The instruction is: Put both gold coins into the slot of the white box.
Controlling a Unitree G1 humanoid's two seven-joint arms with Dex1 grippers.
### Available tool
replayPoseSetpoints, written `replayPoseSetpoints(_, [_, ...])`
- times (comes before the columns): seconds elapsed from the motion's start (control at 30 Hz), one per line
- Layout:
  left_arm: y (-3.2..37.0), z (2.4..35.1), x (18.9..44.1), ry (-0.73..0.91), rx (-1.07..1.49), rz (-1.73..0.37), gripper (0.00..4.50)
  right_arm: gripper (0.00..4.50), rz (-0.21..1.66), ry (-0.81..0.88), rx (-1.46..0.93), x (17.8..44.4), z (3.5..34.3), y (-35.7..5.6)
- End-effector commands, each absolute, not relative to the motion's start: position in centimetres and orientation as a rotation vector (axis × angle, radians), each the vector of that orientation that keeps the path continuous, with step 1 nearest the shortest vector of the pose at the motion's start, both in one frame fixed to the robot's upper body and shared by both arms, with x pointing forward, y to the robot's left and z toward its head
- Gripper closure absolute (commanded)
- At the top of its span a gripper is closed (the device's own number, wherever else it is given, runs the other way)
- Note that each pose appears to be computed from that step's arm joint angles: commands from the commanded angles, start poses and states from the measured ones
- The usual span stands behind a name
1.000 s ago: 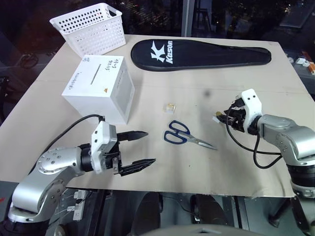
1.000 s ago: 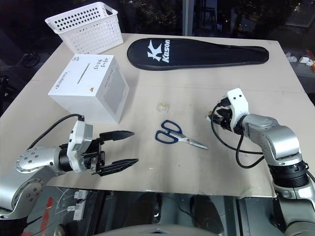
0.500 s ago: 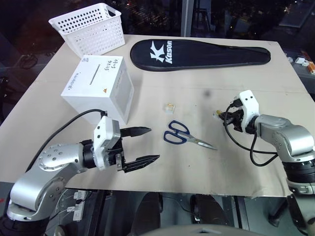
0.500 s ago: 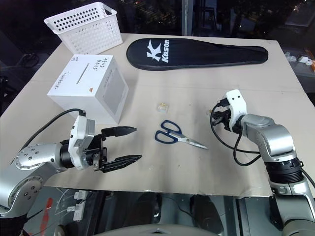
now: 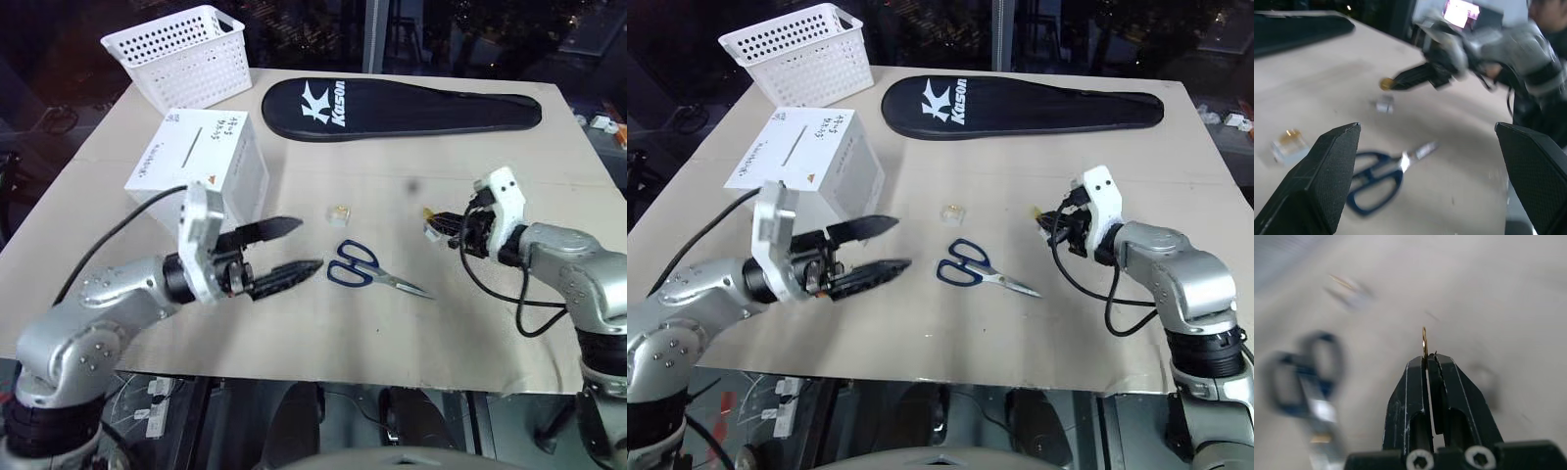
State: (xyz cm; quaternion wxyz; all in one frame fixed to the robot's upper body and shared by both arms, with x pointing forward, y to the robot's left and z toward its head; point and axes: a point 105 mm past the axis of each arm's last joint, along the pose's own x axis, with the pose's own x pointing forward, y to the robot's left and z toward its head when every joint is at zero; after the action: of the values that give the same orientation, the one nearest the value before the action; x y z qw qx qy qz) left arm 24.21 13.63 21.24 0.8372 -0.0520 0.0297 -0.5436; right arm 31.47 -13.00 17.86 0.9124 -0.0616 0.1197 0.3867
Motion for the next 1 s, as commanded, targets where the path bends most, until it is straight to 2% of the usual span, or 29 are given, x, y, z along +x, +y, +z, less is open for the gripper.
replayPoseSetpoints(0.03, [13.1, 22.4, 24.1, 0.058, -0.182, -1.205, 0.66, 4.5, 0.975, 0.135, -0.121, 28.4, 21.3, -11.1])
replayPoseSetpoints(0.1, [12.5, 22.6, 24.3, 0.06, -0.186, -1.236, 1.5, 4.5, 1.068, 0.107, -0.124, 26.8, 22.3, -9.7])
replayPoseSetpoints(0.13, [12.2, 22.7, 24.5, 0.059, -0.185, -1.25, 1.7, 4.5, 1.105, 0.093, -0.125, 26.1, 22.7, -9.1])
replayPoseSetpoints(0.33, [10.7, 23.5, 24.9, 0.054, -0.214, -1.357, 1.7, 4.5, 1.211, 0.058, -0.128, 24.4, 24.0, -7.1])
replayPoseSetpoints(0.43, [10.3, 23.7, 25.0, 0.055, -0.206, -1.389, 2.46, 4.5, 1.233, 0.046, -0.13, 24.1, 24.4, -6.7])
replayPoseSetpoints(0.47, [10.3, 23.7, 25.1, 0.055, -0.199, -1.394, 2.86, 4.5, 1.242, 0.043, -0.131, 24.0, 24.5, -6.5])
replayPoseSetpoints(1.0, [9.4, 23.7, 25.0, 0.049, -0.191, -1.454, 2.86, 4.5, 1.344, 0.018, -0.138, 23.0, 25.4, -4.5])
